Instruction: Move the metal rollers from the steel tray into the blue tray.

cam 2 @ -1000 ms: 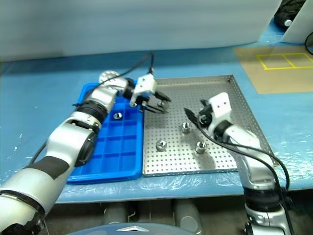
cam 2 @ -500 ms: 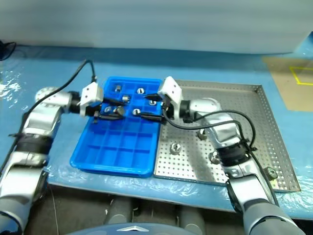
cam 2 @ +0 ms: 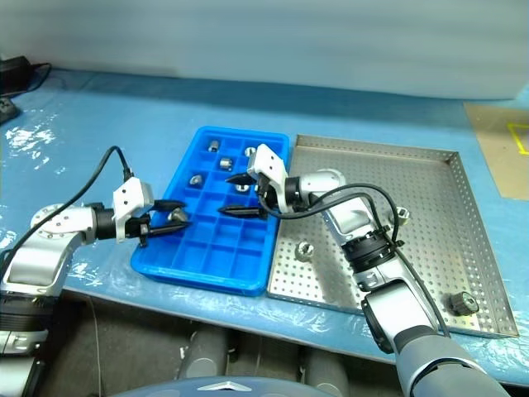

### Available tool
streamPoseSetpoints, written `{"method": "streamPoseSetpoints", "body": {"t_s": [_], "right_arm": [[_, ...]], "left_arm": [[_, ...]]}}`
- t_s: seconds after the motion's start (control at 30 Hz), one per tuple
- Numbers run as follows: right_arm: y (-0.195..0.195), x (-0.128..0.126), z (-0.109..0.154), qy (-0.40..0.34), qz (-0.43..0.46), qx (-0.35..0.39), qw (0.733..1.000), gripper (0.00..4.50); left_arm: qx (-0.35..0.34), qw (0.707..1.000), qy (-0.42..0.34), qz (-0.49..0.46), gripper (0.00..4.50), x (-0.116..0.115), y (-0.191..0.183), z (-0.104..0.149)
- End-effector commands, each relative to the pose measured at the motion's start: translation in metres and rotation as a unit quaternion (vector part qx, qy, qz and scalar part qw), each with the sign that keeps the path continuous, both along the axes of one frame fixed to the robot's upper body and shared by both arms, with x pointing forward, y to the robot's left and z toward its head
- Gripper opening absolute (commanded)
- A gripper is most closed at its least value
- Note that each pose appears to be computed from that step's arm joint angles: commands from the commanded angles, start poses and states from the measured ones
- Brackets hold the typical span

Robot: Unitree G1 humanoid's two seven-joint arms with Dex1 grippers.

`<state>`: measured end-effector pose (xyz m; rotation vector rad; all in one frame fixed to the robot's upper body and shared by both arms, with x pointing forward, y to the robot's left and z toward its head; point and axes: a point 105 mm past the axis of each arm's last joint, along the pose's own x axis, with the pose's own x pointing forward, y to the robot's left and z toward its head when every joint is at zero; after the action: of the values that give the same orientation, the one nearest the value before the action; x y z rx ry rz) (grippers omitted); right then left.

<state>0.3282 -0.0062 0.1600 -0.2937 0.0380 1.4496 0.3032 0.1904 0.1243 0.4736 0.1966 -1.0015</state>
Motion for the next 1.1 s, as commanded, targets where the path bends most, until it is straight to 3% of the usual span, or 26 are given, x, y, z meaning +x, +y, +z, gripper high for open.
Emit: {"method": "streamPoseSetpoints", "body": {"t_s": [0.03,0.4,0.43,0.57,0.77,0.9,1.1], "right_arm": [[-0.002,0.0,0.011,-0.026,-0.001,0.009,1.0,3.68],[-0.01,0.003,0.007,-0.029,-0.027,0.003,0.999,3.68],[-0.011,0.003,0.007,-0.03,-0.029,0.003,0.999,3.68],[-0.011,0.004,0.007,-0.031,-0.035,0.005,0.999,3.68],[-0.017,0.008,0.009,-0.035,-0.055,0.009,0.998,3.68],[-0.033,0.014,0.012,-0.043,-0.093,0.009,0.995,3.68],[-0.069,0.019,0.019,-0.059,-0.176,0.013,0.983,3.68]], "left_arm": [[-0.006,1.0,-0.025,0.012,1.89,0.0,0.006,0.01],[0.009,1.0,0.0,0.01,1.89,0.001,0.016,0.004],[0.004,1.0,0.003,0.006,2.6,0.002,0.016,0.005],[0.017,1.0,-0.014,0.004,3.81,0.008,0.011,0.009],[0.001,0.998,-0.052,-0.039,3.81,0.017,-0.017,0.031],[-0.05,0.993,-0.067,-0.086,3.81,0.033,-0.053,0.055],[-0.049,0.988,-0.063,-0.135,3.81,0.061,-0.093,0.046]]}}
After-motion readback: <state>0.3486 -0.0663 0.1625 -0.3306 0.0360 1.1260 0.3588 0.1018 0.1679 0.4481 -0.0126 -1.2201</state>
